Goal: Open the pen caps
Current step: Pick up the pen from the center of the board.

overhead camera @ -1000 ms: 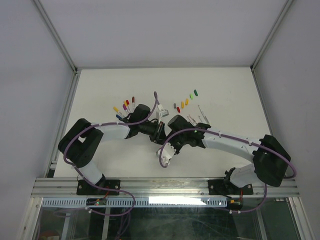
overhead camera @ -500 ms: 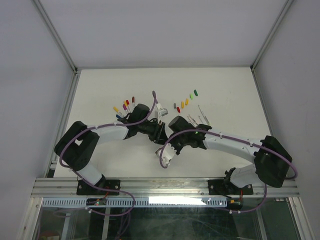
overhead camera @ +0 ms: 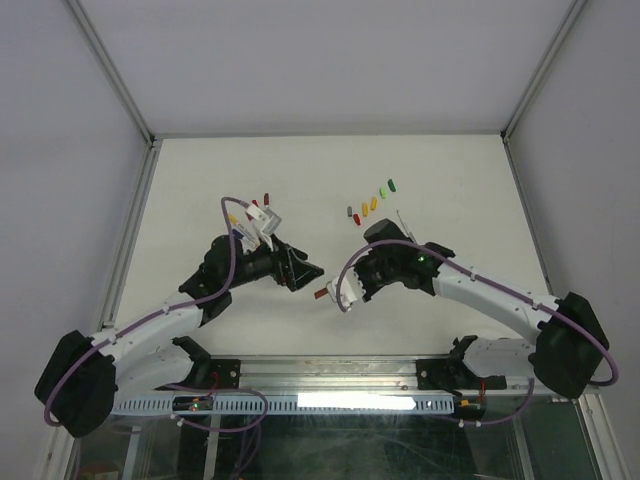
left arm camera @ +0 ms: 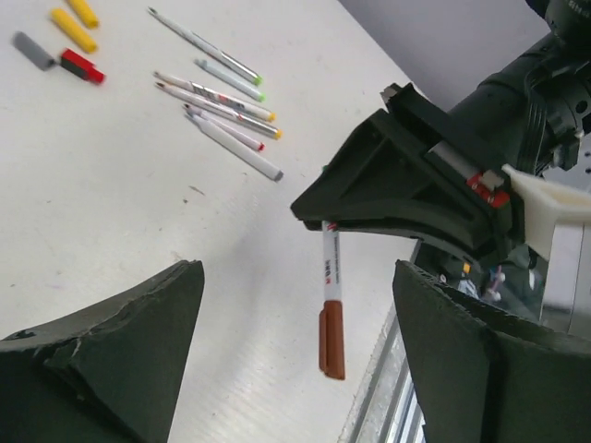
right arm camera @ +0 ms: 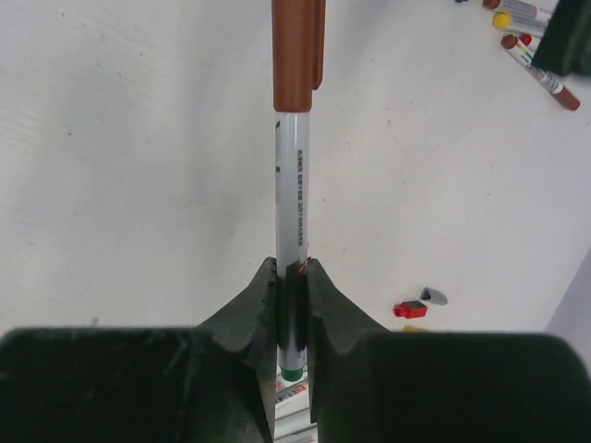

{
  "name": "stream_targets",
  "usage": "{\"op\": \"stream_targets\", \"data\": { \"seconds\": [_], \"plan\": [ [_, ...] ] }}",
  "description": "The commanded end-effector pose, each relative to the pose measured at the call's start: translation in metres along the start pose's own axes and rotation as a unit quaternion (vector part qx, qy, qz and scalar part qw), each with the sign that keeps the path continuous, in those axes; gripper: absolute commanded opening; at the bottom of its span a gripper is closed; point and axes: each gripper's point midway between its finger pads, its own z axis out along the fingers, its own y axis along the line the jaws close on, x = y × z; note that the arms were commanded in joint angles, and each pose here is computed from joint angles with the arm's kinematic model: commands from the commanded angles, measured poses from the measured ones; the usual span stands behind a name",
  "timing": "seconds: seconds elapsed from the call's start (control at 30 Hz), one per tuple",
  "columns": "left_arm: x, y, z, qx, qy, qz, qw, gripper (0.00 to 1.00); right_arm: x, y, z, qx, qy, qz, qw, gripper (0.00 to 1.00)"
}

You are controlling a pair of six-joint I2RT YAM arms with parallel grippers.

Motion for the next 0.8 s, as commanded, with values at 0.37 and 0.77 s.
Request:
{"op": "stream_targets", "data": {
  "seconds": [0.37, 0.77],
  "plan": [
    [-0.061, -0.006, -0.072, 0.018, -0.330, -0.113, 0.937, 0.99, -0.006, -0.035, -0.045, 0.095, -0.077, 0.306, 0.944, 0.00],
    [-0.064, 0.012, -0.061, -0.011, -0.362, -0.208, 0.909, 0.99, 0.008, -0.056, -0.035, 0.140, -0.073, 0.392, 0.906, 0.00]
  ]
}}
